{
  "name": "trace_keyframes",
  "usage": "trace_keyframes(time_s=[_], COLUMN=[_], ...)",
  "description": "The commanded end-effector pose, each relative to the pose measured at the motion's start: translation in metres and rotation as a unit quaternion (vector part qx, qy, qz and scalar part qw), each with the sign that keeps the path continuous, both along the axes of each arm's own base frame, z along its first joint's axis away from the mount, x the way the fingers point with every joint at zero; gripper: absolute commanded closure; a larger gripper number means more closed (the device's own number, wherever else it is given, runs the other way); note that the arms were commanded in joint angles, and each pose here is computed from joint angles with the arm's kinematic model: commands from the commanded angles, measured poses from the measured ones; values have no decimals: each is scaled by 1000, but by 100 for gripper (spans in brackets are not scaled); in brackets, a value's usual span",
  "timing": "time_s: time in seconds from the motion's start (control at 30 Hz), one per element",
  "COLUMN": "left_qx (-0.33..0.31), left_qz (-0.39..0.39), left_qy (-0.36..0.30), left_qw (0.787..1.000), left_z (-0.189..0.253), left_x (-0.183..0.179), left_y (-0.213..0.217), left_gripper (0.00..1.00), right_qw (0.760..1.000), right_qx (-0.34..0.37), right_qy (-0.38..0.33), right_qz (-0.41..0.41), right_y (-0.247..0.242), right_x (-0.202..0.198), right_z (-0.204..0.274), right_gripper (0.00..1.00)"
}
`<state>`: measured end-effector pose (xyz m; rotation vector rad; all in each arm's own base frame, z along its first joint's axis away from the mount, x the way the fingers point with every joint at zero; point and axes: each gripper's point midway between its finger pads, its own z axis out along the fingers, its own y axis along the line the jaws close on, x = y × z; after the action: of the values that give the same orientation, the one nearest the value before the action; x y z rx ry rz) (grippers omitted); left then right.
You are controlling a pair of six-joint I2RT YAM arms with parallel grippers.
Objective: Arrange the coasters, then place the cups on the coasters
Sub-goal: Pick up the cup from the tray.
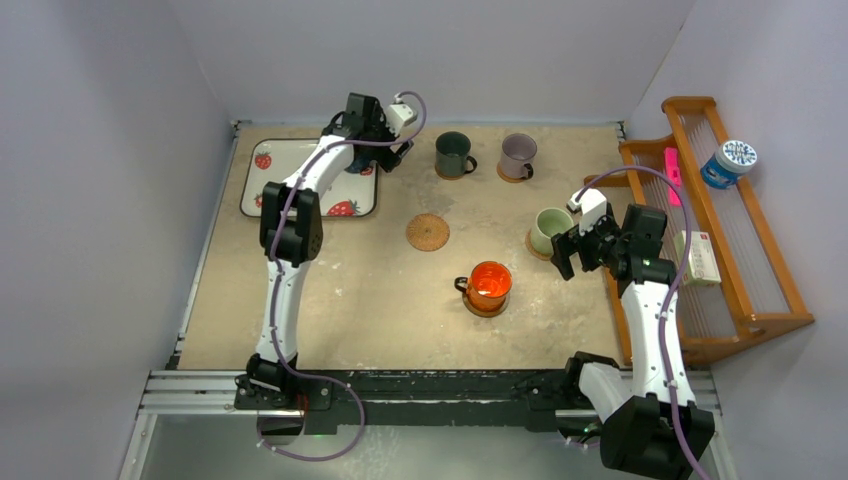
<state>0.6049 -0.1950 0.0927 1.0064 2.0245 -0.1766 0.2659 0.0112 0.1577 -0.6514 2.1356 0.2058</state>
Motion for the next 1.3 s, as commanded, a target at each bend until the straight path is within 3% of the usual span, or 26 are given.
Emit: trace_keyframes(time_s=[0.0, 0.77, 1.27], left_qx=[4, 49, 22], left_qz=[-8, 43, 101], left_qy=[16, 53, 76], left_qw=[1000, 996, 992], left_z=[9, 14, 11], left_x=[-18, -78, -100], left_y=[2, 42, 96], left_gripper=[6, 8, 8], right_qw=[1000, 1000, 1000], right_qx=[-4, -7, -7], right_qy=[-12, -13, -13], right_qz=[3, 2, 4], right_y=[0, -1, 0], right_x=[0, -1, -1], right_z=[2, 2, 2], right_gripper=[1, 1, 1])
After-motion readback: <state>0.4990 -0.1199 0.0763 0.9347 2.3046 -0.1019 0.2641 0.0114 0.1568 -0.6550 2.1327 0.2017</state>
